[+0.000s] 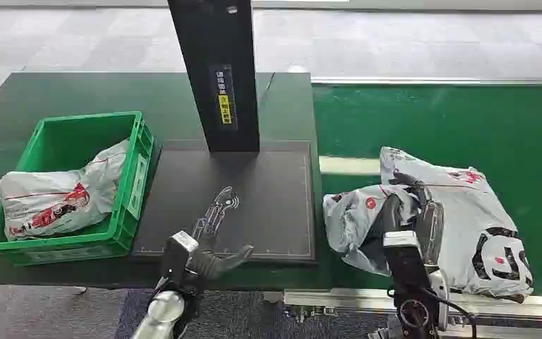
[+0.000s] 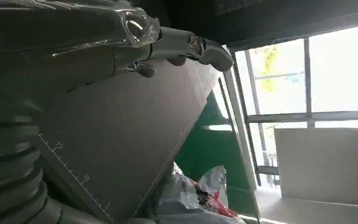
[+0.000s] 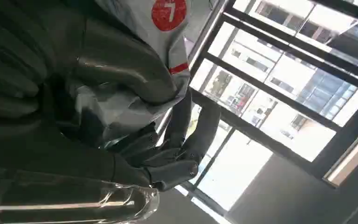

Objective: Moved the parcel from conveyor to table for the left to box.

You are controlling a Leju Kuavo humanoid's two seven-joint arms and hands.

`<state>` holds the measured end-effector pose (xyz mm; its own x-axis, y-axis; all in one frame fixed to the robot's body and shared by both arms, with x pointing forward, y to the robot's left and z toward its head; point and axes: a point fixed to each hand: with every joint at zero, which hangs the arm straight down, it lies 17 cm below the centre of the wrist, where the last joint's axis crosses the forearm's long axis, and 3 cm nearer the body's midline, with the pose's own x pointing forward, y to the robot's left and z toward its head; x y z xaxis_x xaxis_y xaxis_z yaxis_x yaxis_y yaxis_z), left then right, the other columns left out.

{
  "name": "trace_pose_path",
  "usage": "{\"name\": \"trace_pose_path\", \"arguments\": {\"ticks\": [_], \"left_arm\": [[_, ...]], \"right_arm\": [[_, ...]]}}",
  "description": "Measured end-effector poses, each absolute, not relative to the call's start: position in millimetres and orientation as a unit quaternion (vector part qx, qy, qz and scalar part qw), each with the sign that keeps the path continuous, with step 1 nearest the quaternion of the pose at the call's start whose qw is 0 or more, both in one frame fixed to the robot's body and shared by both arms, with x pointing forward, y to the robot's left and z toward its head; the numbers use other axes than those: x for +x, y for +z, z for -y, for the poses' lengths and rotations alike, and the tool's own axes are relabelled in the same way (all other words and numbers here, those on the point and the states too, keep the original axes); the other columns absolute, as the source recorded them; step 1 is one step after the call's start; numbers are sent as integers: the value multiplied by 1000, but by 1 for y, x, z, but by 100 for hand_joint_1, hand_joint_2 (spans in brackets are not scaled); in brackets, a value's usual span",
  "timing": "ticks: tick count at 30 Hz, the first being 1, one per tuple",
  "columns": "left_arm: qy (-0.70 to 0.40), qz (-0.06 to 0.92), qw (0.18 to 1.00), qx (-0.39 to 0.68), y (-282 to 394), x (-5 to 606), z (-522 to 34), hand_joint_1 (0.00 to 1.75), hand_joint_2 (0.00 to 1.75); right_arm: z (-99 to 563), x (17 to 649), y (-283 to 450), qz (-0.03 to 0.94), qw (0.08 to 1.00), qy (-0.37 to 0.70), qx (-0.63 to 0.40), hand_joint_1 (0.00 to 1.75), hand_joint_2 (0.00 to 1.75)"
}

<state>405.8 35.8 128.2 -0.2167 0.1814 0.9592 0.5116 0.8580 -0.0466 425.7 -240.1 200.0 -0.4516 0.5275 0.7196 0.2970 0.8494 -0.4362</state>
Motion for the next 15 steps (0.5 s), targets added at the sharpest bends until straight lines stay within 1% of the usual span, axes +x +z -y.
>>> {"name": "trace_pose_path", "arguments": {"ticks": [2, 5, 11, 15], "left_arm": [[-142, 767, 583, -226, 128, 407, -35, 0, 175], [-143, 766, 585, -225, 126, 407, -35, 0, 175], [-147, 762, 589, -225, 120, 405, -35, 0, 175], [-146, 760, 592, -225, 116, 402, -36, 0, 175]], "right_arm": [[231, 422, 200, 846, 460, 127, -238, 175, 175], [237, 424, 197, 843, 485, 85, -217, 175, 175], [281, 432, 173, 818, 564, -76, -85, 175, 175], [311, 428, 161, 807, 573, -117, -84, 175, 175]]}}
